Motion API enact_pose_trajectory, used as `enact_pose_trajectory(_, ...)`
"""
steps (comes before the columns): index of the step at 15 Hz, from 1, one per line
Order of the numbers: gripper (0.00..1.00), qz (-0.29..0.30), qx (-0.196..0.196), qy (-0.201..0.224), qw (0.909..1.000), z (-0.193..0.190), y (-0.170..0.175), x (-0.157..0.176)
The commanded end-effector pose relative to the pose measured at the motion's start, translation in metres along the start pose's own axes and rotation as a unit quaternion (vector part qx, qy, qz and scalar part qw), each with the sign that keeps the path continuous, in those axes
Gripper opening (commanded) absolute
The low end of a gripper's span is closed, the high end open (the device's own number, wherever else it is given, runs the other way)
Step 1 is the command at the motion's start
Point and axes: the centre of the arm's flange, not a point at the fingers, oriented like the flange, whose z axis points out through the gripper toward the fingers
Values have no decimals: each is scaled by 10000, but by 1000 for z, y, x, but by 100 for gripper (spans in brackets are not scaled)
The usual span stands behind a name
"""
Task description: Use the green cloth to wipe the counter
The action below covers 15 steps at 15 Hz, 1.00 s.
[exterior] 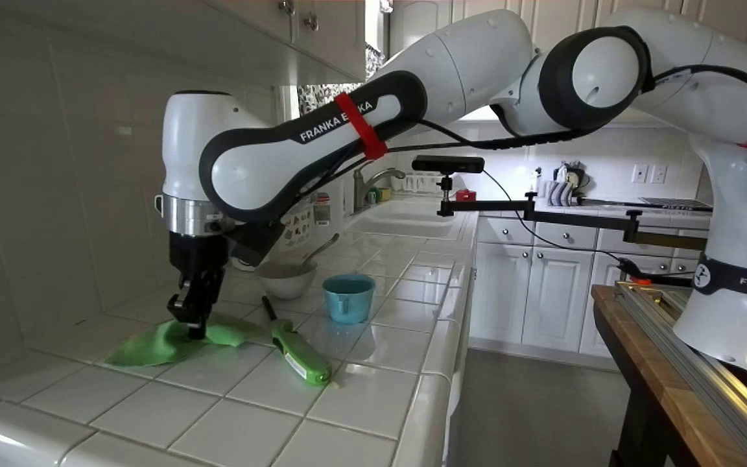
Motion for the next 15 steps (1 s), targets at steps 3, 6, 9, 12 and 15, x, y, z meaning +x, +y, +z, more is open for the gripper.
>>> enact_pose_trajectory(3, 1, 107, -767, -6, 9970, 10, 60, 21)
enact_pose_trajectory(6, 1, 103, -527, 214, 9983, 15, 62, 34)
enact_pose_trajectory(9, 1, -6, 114, 403, 9991, 23, 27, 44)
enact_pose_trajectory(12, 1, -250, 738, 524, 9956, 19, -13, 46)
enact_pose_trajectory(15, 1, -330, 1175, 345, 9919, 5, -25, 34)
